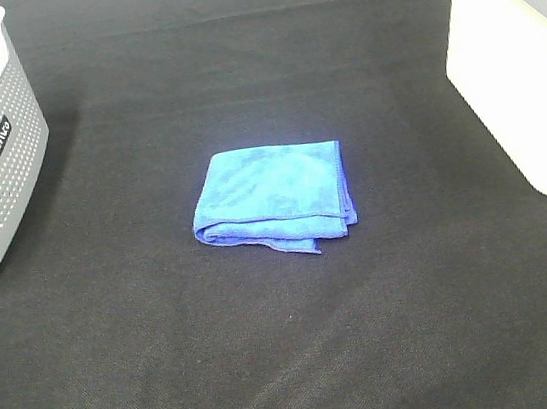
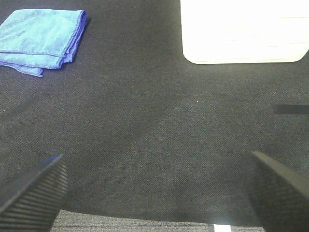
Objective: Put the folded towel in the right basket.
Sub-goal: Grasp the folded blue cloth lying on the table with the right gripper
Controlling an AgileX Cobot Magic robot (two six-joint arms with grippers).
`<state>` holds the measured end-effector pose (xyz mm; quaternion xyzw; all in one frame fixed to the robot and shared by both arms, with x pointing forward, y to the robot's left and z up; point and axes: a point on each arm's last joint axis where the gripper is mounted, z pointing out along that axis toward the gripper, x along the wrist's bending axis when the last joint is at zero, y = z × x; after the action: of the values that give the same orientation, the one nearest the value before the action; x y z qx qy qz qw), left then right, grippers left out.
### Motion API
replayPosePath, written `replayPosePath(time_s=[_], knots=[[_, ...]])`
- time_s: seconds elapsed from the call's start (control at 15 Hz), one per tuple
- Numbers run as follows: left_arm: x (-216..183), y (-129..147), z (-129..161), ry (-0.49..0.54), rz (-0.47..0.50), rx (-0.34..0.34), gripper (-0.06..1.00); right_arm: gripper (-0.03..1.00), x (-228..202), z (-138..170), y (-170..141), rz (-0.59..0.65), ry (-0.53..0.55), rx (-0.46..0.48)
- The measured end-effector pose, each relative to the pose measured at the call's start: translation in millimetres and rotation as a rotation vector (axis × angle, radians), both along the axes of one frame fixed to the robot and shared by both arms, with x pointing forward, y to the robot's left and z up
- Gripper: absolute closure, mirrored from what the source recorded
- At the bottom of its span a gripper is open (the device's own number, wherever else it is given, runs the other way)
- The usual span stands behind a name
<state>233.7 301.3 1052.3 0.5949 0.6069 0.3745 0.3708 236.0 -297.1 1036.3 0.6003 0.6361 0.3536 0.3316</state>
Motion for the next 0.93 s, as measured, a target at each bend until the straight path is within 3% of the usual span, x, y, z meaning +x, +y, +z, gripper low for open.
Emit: replayPosePath(time_s=[0.93], knots=[[0.0, 0.0, 0.0, 0.000, 0.000, 0.000, -0.04, 0.00, 0.0, 0.0, 0.0, 0.000, 0.000, 0.000]])
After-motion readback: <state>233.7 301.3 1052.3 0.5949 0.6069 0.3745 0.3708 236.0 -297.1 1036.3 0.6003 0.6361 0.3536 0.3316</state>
